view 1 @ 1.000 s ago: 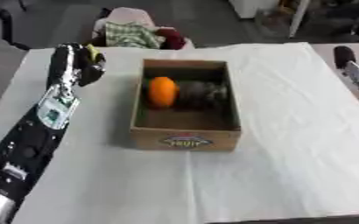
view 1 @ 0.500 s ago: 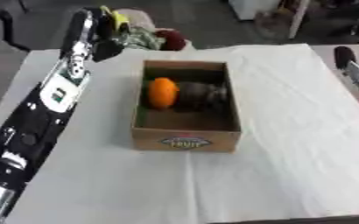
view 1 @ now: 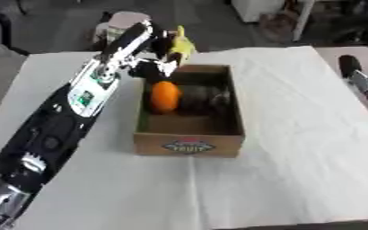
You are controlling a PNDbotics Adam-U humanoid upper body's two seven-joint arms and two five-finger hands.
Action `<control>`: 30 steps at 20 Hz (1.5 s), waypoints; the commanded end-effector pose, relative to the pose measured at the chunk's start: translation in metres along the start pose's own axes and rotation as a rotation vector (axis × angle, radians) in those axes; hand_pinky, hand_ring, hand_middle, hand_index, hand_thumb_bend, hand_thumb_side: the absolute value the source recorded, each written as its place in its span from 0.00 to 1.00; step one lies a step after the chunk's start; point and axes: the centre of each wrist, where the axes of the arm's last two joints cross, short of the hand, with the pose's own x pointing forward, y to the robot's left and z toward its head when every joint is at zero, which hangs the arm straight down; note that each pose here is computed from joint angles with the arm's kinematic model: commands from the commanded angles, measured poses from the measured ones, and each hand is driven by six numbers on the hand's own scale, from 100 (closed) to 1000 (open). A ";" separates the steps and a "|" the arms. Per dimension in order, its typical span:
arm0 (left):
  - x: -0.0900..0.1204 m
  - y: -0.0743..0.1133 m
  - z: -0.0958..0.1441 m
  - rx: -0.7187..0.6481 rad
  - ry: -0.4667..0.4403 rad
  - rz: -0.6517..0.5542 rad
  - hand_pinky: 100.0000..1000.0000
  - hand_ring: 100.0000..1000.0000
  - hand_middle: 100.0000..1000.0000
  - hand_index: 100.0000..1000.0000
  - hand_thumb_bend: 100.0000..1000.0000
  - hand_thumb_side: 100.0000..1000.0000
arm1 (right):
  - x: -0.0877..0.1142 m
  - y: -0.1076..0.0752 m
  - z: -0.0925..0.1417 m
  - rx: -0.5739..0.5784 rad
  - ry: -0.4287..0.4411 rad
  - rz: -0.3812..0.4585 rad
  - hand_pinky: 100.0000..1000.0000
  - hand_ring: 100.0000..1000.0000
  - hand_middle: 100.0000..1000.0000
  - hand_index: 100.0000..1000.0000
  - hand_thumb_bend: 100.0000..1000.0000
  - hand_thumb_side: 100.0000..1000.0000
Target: Pick up objects on the table and place them in the box.
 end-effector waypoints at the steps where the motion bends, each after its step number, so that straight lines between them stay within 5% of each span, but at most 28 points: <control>1: -0.002 0.005 -0.001 -0.069 -0.007 -0.049 0.60 0.47 0.43 0.53 0.42 0.12 | 0.005 -0.009 -0.002 0.009 -0.020 0.023 0.73 0.89 0.71 0.79 0.00 0.13; 2: -0.003 0.004 0.000 -0.087 -0.006 -0.054 0.60 0.47 0.43 0.53 0.41 0.14 | 0.005 -0.009 -0.002 0.011 -0.019 0.023 0.73 0.89 0.71 0.79 0.00 0.13; 5: -0.007 0.005 0.004 -0.107 0.000 -0.057 0.63 0.52 0.49 0.58 0.64 0.13 | 0.005 -0.010 -0.001 0.015 -0.017 0.023 0.73 0.89 0.71 0.79 0.00 0.13; 9: -0.009 0.013 0.012 -0.068 0.012 -0.038 0.66 0.56 0.54 0.61 0.82 0.10 | 0.004 -0.010 0.000 0.018 -0.011 0.025 0.73 0.89 0.71 0.79 0.00 0.13; 13: -0.004 0.027 0.027 0.010 -0.001 -0.003 0.68 0.59 0.56 0.63 0.79 0.14 | 0.003 -0.010 0.003 0.015 -0.002 0.026 0.73 0.89 0.71 0.80 0.00 0.13; 15: 0.000 0.036 0.038 0.082 -0.013 0.034 0.68 0.58 0.56 0.63 0.80 0.08 | 0.002 -0.011 0.004 0.012 0.005 0.027 0.73 0.90 0.71 0.80 0.00 0.13; 20: 0.009 0.050 0.079 0.347 -0.040 0.244 0.68 0.58 0.54 0.63 0.68 0.06 | -0.001 -0.012 0.011 -0.016 0.031 0.023 0.73 0.91 0.72 0.81 0.00 0.14; 30: 0.023 0.048 0.142 0.606 -0.010 0.402 0.66 0.55 0.51 0.62 0.55 0.08 | -0.005 -0.010 0.024 -0.100 0.087 -0.011 0.74 0.94 0.77 0.83 0.00 0.19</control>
